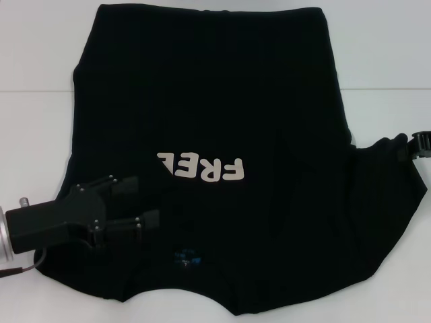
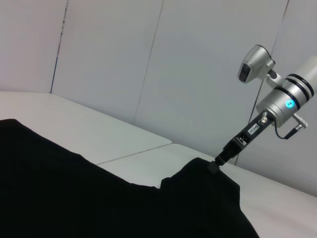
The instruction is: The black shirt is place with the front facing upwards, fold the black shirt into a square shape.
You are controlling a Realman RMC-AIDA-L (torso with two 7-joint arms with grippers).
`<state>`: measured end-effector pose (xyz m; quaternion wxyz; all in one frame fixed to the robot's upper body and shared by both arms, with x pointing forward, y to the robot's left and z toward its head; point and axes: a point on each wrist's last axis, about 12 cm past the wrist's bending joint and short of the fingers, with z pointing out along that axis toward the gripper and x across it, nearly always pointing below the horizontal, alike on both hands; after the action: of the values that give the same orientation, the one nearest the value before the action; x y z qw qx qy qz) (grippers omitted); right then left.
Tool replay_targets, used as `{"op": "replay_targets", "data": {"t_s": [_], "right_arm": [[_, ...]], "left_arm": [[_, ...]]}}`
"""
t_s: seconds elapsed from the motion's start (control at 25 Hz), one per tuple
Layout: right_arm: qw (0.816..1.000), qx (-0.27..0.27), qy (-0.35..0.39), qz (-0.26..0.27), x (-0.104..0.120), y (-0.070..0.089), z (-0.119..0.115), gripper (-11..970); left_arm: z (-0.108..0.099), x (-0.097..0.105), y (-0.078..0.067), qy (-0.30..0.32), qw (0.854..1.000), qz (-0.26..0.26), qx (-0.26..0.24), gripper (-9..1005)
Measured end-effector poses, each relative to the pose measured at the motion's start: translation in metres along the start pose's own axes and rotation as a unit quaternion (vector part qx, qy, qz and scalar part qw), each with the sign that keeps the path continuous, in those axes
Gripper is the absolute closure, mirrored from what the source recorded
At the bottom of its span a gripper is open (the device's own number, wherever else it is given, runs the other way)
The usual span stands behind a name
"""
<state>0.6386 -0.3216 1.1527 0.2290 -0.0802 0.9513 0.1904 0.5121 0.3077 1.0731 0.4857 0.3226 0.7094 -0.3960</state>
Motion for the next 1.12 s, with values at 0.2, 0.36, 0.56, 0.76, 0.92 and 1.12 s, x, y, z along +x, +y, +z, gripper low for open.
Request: {"op": "replay_targets", "data": {"t_s": [0.2, 0.36, 0.56, 0.76, 0.92, 1.12], "right_arm": [[1.0, -0.007, -0.004, -0.022, -0.009, 0.011, 0.002, 902], [0.998, -0.025, -0.003, -0.056, -0.023, 0.032, 0.005, 895], [0.994, -0.043, 0.012, -0.104, -0.033, 0.061, 0.013, 887], [0.989, -0.066, 0.029, -0.13, -0.036, 0.089, 0.024, 879], [0.985, -0.096, 0.023, -0.14, -0.036, 0.105, 0.03, 873], [0.977, -0.174, -0.017, -0.125, -0.031, 0.108, 0.032, 722]], "left_arm": [[0.0, 0.0, 0.0, 0.0, 1.0, 0.0, 0.0, 89], [-0.001, 0.001, 0.0, 0.001, 1.0, -0.001, -0.001, 90], [-0.001, 0.001, 0.0, 0.002, 1.0, -0.001, -0.001, 90], [-0.002, 0.001, 0.0, 0.002, 1.0, -0.002, -0.002, 91], [-0.004, 0.003, -0.001, -0.001, 1.0, -0.005, -0.006, 90], [-0.009, 0.003, 0.0, -0.018, 0.999, -0.028, -0.017, 89]]}}
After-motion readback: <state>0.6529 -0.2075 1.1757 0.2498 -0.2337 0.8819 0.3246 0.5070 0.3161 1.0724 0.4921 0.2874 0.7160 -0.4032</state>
